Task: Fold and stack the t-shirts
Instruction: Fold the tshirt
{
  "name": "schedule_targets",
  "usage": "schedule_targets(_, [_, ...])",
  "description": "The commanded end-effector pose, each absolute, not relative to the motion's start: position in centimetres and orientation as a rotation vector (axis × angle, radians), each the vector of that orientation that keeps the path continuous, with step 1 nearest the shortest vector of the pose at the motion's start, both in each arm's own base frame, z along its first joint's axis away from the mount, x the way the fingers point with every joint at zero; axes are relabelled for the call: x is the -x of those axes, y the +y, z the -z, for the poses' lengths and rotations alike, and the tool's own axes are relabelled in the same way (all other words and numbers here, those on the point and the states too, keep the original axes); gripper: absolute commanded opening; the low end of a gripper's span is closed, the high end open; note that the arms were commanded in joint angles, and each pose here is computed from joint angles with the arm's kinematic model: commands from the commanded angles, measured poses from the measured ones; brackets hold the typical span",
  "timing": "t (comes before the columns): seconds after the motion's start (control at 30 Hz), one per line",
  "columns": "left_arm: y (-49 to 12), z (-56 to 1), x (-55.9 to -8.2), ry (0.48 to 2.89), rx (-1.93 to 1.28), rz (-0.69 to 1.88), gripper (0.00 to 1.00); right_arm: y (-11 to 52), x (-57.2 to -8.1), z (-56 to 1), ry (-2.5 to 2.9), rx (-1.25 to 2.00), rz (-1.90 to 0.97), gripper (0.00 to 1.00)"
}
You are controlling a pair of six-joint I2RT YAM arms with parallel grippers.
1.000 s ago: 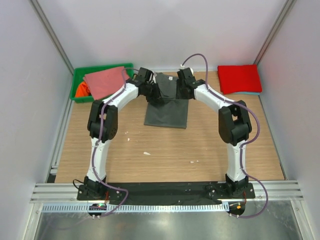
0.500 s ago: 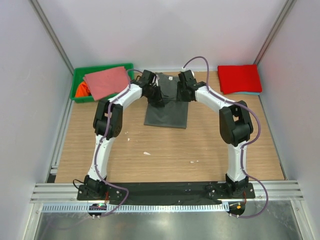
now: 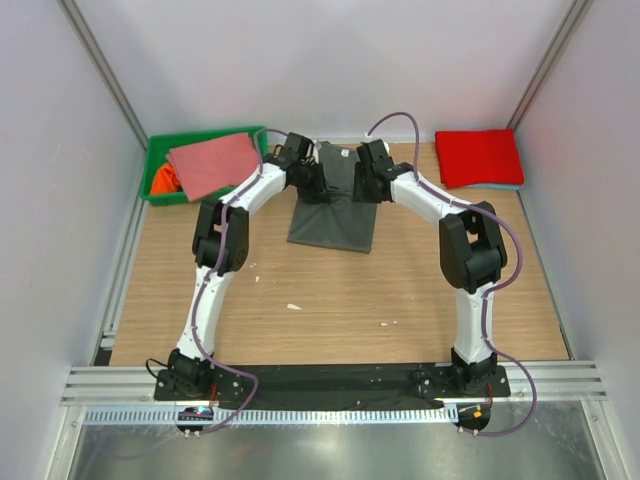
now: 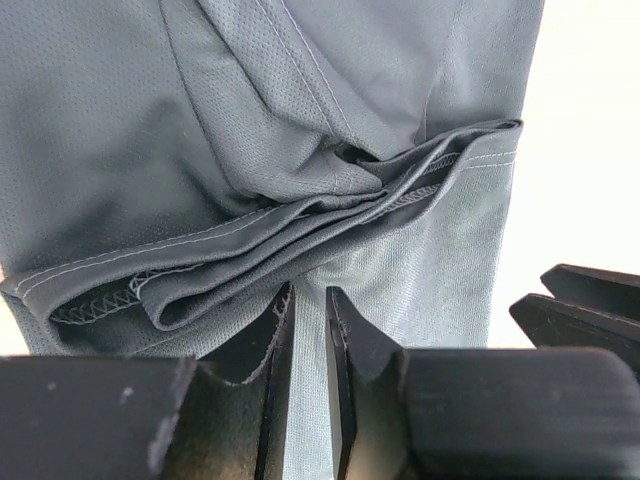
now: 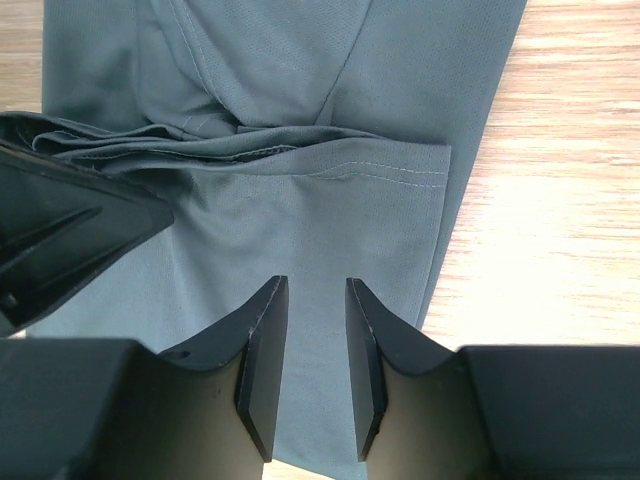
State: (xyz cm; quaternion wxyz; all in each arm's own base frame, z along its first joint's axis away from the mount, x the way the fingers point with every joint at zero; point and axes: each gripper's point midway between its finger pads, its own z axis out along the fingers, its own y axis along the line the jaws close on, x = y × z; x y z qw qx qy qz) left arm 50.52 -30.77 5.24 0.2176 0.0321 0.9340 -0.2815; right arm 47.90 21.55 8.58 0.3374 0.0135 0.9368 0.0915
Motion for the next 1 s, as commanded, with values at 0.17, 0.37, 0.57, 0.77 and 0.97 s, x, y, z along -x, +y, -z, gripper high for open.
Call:
schedule_targets(0.17, [-29.7, -6.8, -53.5, 2.485, -0.059, 0.859, 0.20, 21.4, -50.8, -9.6, 2.377, -0.120, -0.267, 0.36])
schedule_targets(0.37, [-28.7, -7.7, -54.5, 2.448, -0.046, 0.852, 0.21, 20.6, -52.4, -7.9, 2.387, -0.158, -0.269, 0.35])
schedule_targets(0.57, [-28.9, -5.6, -55.5, 2.461, -0.039, 0.911, 0.21, 20.4, -53.7, -6.6, 2.389, -0.172, -0.263, 0.35])
schedule_targets(0.77, [-29.1, -4.3, -56.5, 2.454, -0.031, 0.928, 0.23, 19.0, -54.2, -4.7, 2.425, -0.192, -0.200, 0.35])
schedule_targets(0.97, [-28.0, -5.7, -56.8, 2.462, -0.045, 0.872, 0.29, 17.8, -54.4, -6.1, 2.414, -0.148, -0.168, 0.35])
